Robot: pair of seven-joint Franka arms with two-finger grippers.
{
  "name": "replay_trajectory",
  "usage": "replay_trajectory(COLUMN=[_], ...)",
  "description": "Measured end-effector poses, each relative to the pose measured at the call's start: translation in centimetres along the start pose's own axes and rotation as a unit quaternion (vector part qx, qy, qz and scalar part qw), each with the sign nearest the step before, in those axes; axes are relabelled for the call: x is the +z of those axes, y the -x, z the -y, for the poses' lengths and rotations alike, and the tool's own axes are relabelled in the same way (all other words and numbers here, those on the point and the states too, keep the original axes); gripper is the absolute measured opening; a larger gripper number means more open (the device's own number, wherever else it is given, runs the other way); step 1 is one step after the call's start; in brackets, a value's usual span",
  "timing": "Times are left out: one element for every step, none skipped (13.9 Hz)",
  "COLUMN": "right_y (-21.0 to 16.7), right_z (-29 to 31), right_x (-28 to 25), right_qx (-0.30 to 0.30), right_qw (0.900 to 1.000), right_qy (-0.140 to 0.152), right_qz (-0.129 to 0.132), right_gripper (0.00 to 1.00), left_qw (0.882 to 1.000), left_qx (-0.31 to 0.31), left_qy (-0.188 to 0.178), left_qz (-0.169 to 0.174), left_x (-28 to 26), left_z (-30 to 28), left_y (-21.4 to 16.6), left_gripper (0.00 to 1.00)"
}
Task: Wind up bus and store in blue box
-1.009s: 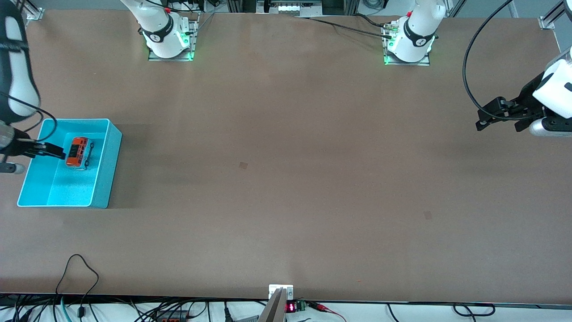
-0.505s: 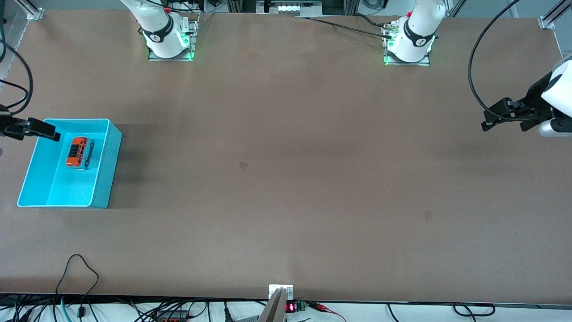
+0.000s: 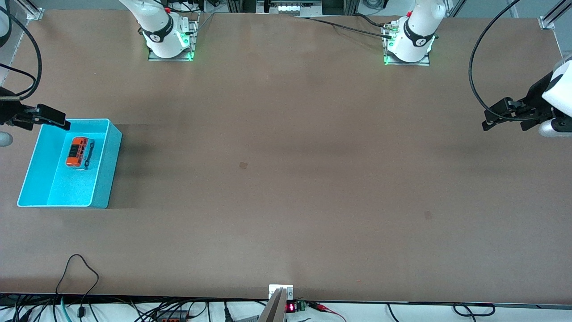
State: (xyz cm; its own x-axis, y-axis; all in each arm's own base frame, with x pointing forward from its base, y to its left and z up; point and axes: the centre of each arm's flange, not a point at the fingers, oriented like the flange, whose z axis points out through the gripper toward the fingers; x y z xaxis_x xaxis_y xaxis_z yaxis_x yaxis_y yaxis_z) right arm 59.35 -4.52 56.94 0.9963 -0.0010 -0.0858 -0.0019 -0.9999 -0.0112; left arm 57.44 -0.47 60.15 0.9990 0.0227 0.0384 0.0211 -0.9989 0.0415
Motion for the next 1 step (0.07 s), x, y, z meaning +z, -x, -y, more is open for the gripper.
replay_trajectory(right_y=[0.05], right_z=[0.01], right_x=[0.02], right_qx=[0.000], right_qw=[1.000], right_qy=[0.000], right_qz=[0.002], right_gripper=[1.00], left_qw=[1.000], left_qx=[0.004], left_qy=[0.000], left_qz=[0.000], left_x=[0.00], left_z=[0.01], left_y=[0.00], left_gripper=[1.00])
